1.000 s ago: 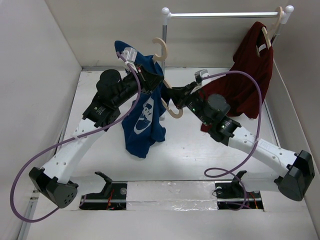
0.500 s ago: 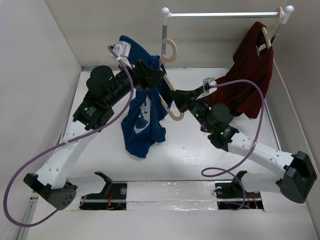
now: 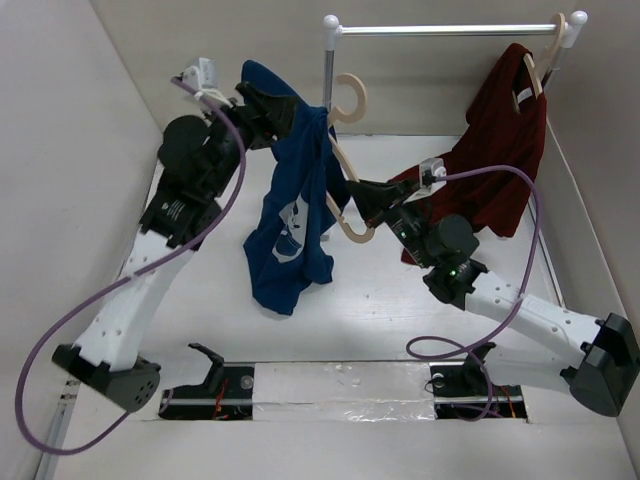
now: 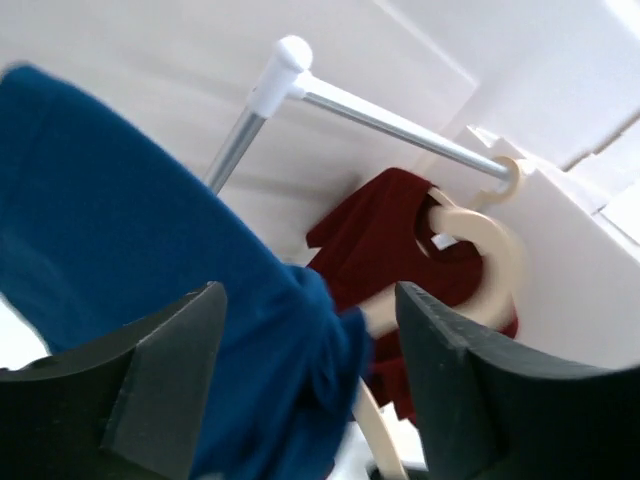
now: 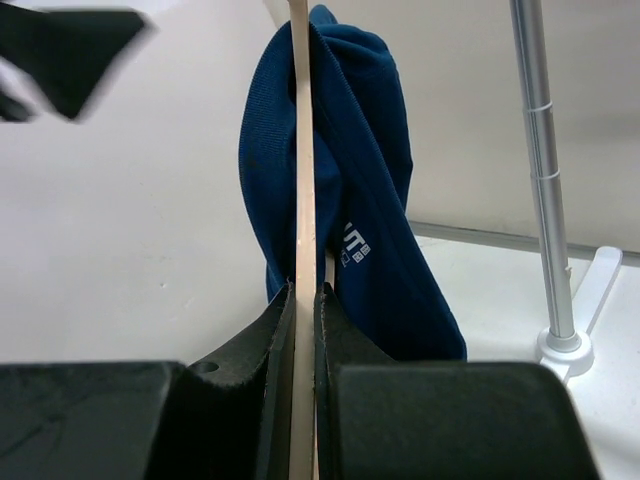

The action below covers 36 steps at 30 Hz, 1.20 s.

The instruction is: Place the t-shirt on the hanger

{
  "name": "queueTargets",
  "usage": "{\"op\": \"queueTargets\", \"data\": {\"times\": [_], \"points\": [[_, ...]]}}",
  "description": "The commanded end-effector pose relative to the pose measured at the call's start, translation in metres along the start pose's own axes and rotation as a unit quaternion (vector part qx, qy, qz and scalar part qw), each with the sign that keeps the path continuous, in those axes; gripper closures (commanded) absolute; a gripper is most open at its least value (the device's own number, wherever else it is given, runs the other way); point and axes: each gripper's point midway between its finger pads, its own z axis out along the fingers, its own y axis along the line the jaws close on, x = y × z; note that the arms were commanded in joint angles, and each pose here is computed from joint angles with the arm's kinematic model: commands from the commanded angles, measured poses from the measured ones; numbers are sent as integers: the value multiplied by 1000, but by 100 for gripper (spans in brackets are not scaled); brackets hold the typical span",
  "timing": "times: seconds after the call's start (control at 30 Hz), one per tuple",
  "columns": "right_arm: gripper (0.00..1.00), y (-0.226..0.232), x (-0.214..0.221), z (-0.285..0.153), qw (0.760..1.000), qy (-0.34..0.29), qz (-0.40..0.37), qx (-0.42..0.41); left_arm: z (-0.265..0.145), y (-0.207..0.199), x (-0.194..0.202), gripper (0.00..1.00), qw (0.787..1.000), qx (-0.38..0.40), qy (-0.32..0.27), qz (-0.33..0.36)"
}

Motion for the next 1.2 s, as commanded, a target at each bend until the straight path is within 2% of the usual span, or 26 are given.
{"op": "queueTargets", "data": {"times": [0.0, 0.1, 0.3, 0.43, 0.63, 0.7, 0.87, 1.07, 1.1, 1.13, 1.17], "points": [[100, 20, -57, -3, 996, -89, 9, -24, 29, 1, 6, 33, 1000, -1, 10, -20], [100, 23, -56, -6, 996, -84, 6, -26, 43, 5, 19, 27, 999, -3, 23, -36], [100, 25, -57, -7, 996, -85, 3, -33, 66, 6, 41, 28, 997, 11, 37, -72], [100, 29, -54, -6, 996, -81, -3, -40, 72, 6, 44, 28, 995, 25, 22, -93], [100, 28, -46, 0, 996, -75, -14, -41, 76, 13, 65, 34, 992, 27, 38, -119], [100, 31, -45, 4, 996, -76, -22, -43, 74, 21, 81, 42, 990, 24, 48, -134], [100, 54, -34, 20, 995, -65, -45, -55, 68, 17, 75, 46, 989, 28, 31, -142], [100, 67, -16, 24, 996, -50, -54, -53, 57, 17, 67, 84, 991, 28, 18, -132], [100, 66, -13, 24, 996, -46, -60, -51, 55, 20, 71, 96, 991, 25, 22, -133], [100, 67, -11, 24, 996, -43, -62, -48, 52, 17, 67, 100, 990, 31, 15, -134], [100, 65, -9, 24, 996, -40, -65, -44, 50, 17, 67, 100, 990, 32, 15, -134]]}}
